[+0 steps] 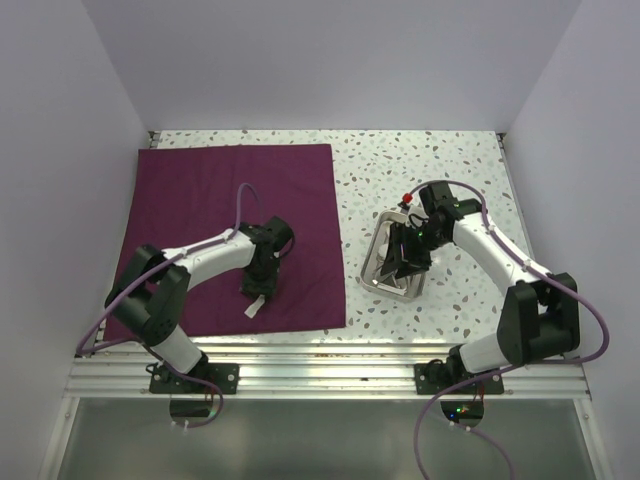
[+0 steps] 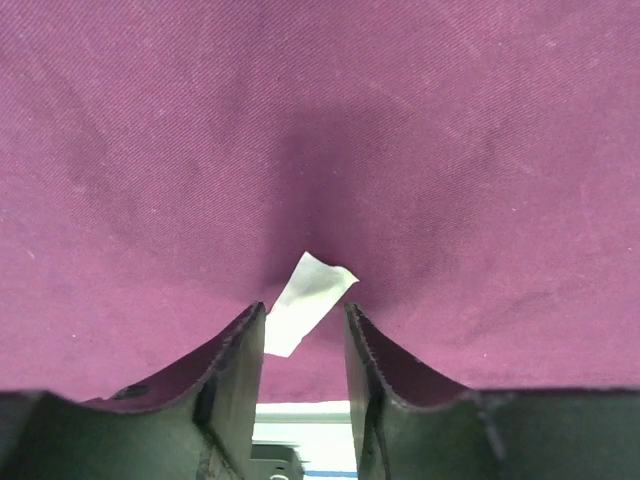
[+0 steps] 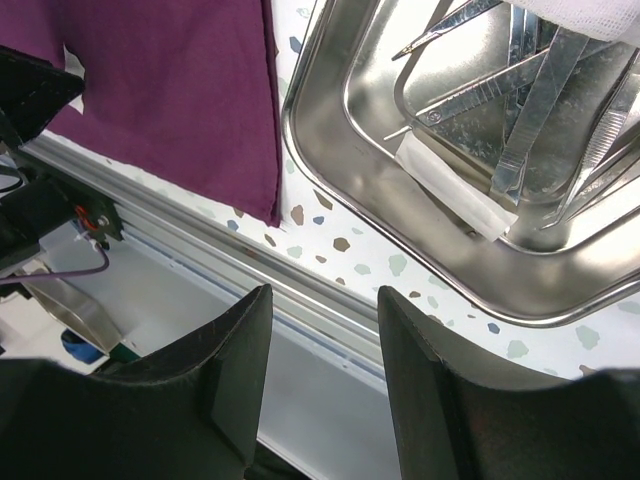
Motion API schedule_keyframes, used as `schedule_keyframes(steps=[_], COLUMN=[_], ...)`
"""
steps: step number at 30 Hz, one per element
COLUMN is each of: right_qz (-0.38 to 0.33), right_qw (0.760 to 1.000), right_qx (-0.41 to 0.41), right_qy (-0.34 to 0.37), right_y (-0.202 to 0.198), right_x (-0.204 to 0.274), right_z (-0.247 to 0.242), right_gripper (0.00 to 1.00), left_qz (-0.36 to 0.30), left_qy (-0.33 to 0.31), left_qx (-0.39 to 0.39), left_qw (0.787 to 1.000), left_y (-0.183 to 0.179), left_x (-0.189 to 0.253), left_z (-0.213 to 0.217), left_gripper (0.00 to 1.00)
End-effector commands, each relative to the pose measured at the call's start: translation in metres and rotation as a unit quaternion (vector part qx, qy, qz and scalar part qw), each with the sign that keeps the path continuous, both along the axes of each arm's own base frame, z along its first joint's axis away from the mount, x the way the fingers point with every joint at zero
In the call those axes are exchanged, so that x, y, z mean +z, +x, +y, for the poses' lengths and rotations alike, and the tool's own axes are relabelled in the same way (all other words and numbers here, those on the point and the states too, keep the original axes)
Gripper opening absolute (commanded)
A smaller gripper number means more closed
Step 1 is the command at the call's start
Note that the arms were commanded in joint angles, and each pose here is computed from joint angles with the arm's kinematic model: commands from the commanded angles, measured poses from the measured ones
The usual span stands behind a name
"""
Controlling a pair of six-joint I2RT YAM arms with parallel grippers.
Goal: Prepare the surgical pack
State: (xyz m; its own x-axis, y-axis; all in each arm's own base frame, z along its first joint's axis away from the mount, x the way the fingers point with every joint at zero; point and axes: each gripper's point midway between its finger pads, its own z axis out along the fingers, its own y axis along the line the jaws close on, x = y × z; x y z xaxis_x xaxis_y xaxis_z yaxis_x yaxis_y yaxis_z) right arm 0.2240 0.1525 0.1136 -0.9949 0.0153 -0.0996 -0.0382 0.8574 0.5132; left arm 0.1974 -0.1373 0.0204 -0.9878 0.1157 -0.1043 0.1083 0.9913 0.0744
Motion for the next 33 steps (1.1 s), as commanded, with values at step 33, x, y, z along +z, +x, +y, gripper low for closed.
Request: schedule_keyframes(steps=[33], right_qz=[-0.034], right_qw=[0.999], right_qx=[0.024], right_qy=[0.022], right_y=[0.013], right_x=[0.021], right_z=[0.021], right_gripper=[0.49], left_qz=[-0.029], left_qy=[-0.005], left_qx=[-0.015], left_qw=[0.999], left_y=[0.013], left_x=[0.015], left_z=[-0.003], left_gripper=[0.26])
